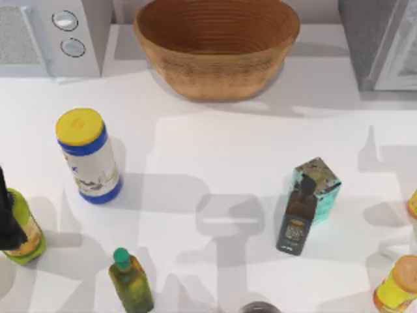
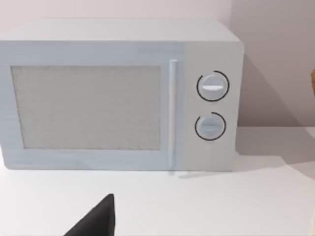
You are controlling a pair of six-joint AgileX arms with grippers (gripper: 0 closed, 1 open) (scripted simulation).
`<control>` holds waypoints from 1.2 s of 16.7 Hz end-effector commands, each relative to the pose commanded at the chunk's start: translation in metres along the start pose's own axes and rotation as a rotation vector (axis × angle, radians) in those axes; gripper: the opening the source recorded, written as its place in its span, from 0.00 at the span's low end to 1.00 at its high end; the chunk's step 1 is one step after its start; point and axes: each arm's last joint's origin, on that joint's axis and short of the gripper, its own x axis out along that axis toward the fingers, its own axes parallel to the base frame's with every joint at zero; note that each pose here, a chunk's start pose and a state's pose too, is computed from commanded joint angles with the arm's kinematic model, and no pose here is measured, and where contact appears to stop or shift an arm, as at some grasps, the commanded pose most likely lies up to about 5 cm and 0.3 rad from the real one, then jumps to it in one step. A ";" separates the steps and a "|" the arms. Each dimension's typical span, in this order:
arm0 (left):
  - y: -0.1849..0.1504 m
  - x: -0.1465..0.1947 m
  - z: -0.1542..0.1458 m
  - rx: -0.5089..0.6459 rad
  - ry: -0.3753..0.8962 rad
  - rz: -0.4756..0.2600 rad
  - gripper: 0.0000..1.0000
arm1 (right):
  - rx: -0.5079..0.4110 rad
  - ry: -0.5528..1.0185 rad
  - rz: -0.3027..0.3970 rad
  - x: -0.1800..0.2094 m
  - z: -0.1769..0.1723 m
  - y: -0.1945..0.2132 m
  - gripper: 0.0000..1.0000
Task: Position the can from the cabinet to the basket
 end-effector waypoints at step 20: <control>0.000 0.000 0.000 0.000 0.000 0.000 1.00 | 0.004 -0.010 -0.006 0.115 0.154 0.035 1.00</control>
